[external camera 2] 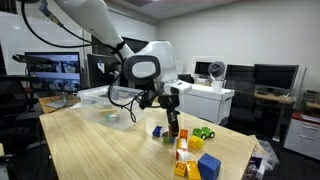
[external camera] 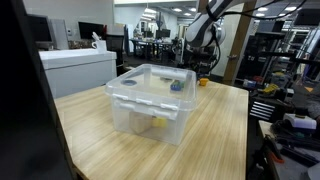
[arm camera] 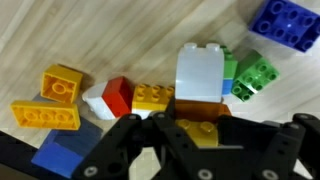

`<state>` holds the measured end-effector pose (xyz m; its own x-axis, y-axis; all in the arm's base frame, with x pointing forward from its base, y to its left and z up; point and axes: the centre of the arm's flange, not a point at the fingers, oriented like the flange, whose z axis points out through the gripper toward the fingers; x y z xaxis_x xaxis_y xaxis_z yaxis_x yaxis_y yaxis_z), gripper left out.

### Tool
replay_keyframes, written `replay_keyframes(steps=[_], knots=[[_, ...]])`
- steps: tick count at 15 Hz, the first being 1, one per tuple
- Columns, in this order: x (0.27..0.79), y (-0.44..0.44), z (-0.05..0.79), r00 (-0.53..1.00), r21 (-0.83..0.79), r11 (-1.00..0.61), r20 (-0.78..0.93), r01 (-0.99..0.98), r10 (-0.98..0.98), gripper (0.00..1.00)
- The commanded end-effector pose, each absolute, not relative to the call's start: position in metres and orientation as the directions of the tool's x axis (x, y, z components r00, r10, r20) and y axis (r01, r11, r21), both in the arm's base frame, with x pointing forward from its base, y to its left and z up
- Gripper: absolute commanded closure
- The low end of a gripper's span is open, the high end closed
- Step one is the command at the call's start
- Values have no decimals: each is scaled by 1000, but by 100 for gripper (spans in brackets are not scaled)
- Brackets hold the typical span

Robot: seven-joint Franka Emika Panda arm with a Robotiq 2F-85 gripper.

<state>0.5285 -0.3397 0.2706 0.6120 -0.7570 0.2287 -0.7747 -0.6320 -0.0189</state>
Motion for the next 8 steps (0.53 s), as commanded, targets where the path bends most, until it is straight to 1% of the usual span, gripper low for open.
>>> replay_keyframes(steps=[1,4,6,8], knots=[[534,-303,346,642,-74,-685,289,-725,-710,90],[548,-237,413,698,-150,-786,383,-600,-605,90],[551,-180,433,758,-190,-850,386,-492,-525,90],[545,-128,429,817,-207,-889,350,-410,-458,90]])
